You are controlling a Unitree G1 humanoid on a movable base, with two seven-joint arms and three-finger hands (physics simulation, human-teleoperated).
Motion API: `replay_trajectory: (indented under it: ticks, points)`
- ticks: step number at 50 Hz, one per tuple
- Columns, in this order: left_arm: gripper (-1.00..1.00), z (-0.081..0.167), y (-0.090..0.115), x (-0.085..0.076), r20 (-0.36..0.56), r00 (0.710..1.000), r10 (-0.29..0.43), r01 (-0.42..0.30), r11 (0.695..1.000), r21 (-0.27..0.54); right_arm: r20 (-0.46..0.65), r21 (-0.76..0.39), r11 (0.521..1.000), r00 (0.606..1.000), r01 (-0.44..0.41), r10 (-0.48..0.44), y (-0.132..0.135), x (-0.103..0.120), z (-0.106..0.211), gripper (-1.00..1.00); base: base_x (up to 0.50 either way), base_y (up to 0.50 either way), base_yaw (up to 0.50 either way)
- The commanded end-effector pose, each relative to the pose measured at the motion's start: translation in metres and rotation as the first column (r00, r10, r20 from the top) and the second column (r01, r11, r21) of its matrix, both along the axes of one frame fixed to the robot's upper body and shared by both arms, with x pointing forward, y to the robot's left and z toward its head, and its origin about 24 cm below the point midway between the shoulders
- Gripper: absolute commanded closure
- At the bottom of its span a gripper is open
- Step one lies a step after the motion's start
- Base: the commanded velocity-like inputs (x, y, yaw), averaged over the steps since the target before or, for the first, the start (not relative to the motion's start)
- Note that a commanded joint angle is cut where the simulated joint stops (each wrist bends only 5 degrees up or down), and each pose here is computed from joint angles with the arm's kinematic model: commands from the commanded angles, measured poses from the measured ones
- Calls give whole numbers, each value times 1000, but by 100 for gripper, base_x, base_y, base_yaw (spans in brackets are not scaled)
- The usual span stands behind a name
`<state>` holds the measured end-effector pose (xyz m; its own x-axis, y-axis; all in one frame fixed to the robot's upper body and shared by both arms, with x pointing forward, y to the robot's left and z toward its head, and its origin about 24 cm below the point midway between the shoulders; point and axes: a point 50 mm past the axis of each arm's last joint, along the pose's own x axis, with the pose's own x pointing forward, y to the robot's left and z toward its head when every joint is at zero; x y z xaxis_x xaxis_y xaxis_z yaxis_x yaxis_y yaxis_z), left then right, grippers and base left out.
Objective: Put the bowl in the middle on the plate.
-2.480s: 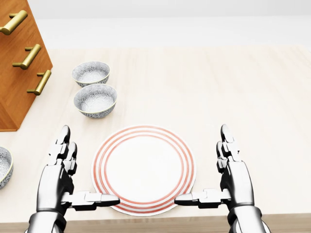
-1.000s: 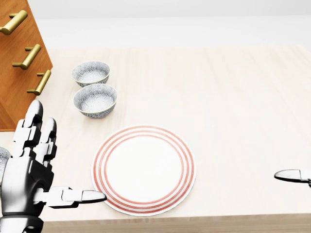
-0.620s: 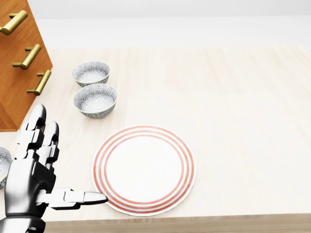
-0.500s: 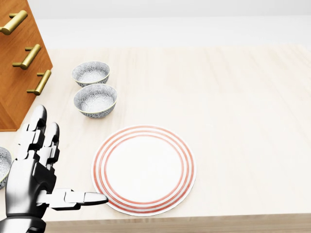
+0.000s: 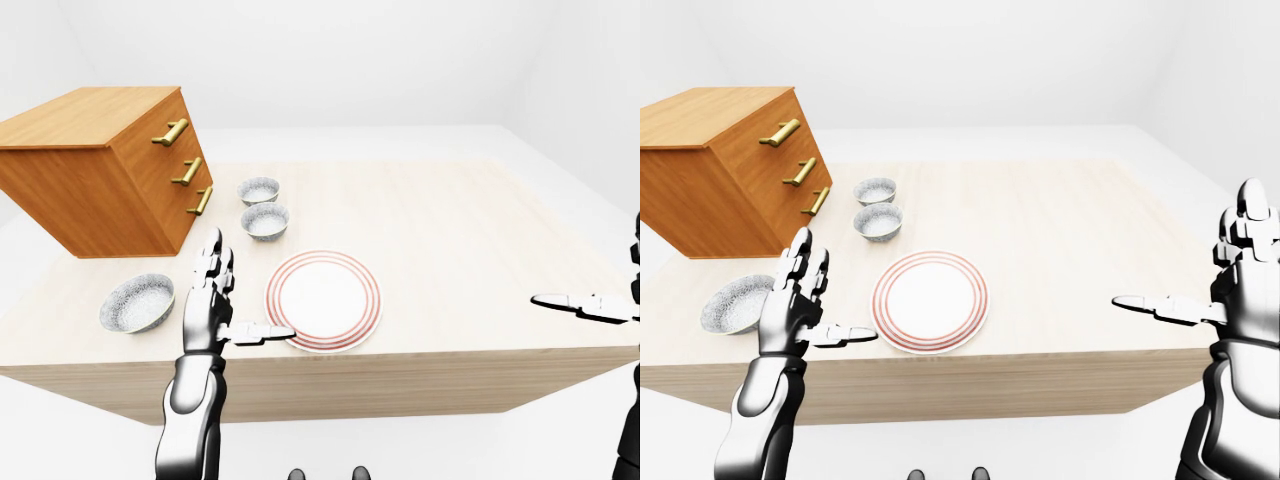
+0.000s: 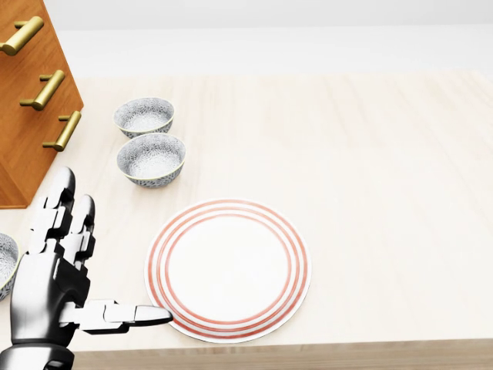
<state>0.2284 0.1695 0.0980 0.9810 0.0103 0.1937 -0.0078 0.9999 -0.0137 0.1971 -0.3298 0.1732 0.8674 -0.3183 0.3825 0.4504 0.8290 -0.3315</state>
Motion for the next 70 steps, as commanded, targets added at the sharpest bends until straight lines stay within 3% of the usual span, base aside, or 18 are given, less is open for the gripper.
replay_trajectory:
  ticks: [1,15,17,24,25,28,47,70]
  points:
    - [-100,1,0,0,2,1000,1,-1,1000,1,2,3,1000,1000,3,-3,1,1,-1,-100,0,0,0]
    - [-100,1,0,0,2,1000,1,-1,1000,1,2,3,1000,1000,3,-3,1,1,-1,-100,0,0,0]
    - [-100,1,0,0,4,1000,2,-2,1000,3,-15,11,999,999,-41,41,6,-1,-4,-100,0,0,0]
    - [-100,-2,0,1,-7,1000,0,0,1000,3,-32,10,999,998,-51,51,7,1,-7,-100,0,0,0]
    - [-100,1,-1,0,2,1000,-2,2,1000,7,-52,15,994,992,-110,111,10,-1,-9,-100,28,0,0]
    - [-100,0,-1,0,-2,1000,-2,2,1000,6,-51,9,993,992,-117,117,11,-2,-8,-100,30,0,0]
    - [-100,-3,-1,1,-13,1000,-2,2,1000,5,-65,8,994,992,-108,108,11,0,-11,-100,33,0,0]
    - [-100,-1,-2,1,-6,1000,-4,4,1000,6,-77,-4,995,992,-101,100,11,0,-12,-100,1,0,0]
